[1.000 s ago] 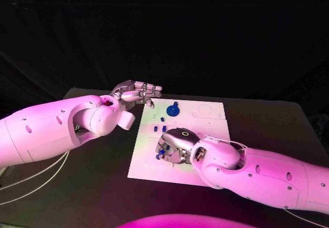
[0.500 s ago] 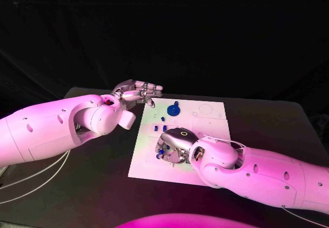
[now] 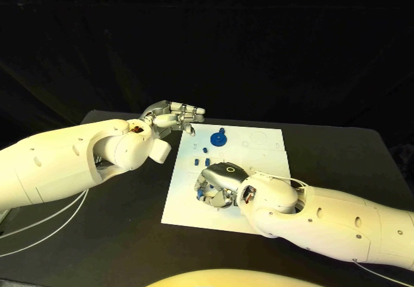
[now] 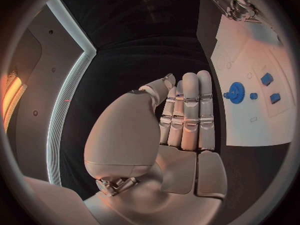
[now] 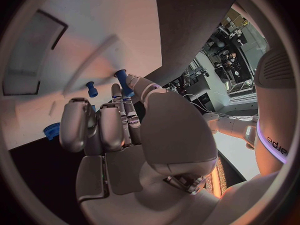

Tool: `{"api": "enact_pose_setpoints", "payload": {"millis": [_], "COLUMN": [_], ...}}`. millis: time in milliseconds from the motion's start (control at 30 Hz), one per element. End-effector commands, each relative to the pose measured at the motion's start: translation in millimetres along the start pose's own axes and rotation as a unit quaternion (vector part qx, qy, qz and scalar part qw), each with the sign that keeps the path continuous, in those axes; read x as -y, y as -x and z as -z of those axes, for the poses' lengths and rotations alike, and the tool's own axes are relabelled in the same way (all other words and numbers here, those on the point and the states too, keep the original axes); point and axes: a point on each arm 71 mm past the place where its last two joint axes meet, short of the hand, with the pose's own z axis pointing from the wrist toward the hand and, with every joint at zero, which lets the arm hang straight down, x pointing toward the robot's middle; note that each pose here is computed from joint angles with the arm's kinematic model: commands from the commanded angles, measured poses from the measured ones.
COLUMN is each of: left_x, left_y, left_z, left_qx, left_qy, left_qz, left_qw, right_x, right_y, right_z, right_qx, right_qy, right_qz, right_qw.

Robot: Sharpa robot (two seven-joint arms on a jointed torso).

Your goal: Assemble the parts on the task board

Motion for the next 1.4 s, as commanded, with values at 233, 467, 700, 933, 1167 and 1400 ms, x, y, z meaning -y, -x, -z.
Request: {"api": "enact_pose_setpoints", "payload": {"millis": [233, 467, 700, 933, 1167, 1400], "left_x": [1.0, 0.8, 0.1, -2.5, -5.6, -8.2], "left_y": [-1.8, -0.8, 1.0, 4.1, 6.5, 7.4], "left_z": [-0.2, 0.0, 0.7, 2.0, 3.0, 3.5], "left_qx": [-0.007, -0.006, -0.004, 0.000, 0.002, 0.002], "left_qy": [-0.003, -0.002, -0.001, 0.002, 0.005, 0.009], "left_qz": [0.000, 0.000, -0.001, -0.001, -0.001, -0.001], "left_qw": [1.000, 1.000, 1.000, 1.000, 1.000, 1.000], "right_x": [0, 1, 22, 76, 104, 110], "right_y": [4.3, 11.5, 38.8, 64.3, 61.1, 44.4], "right_z": [3.2, 14.8, 45.5, 94.4, 137.7, 157.2], "right_qx": [0.028, 0.059, 0.095, 0.096, 0.080, 0.066], "right_qy": [0.006, 0.013, -0.013, -0.120, -0.207, -0.256], "right_qz": [-0.005, -0.025, -0.095, -0.170, -0.179, -0.147], "right_qw": [1.000, 0.998, 0.991, 0.973, 0.959, 0.953]}}
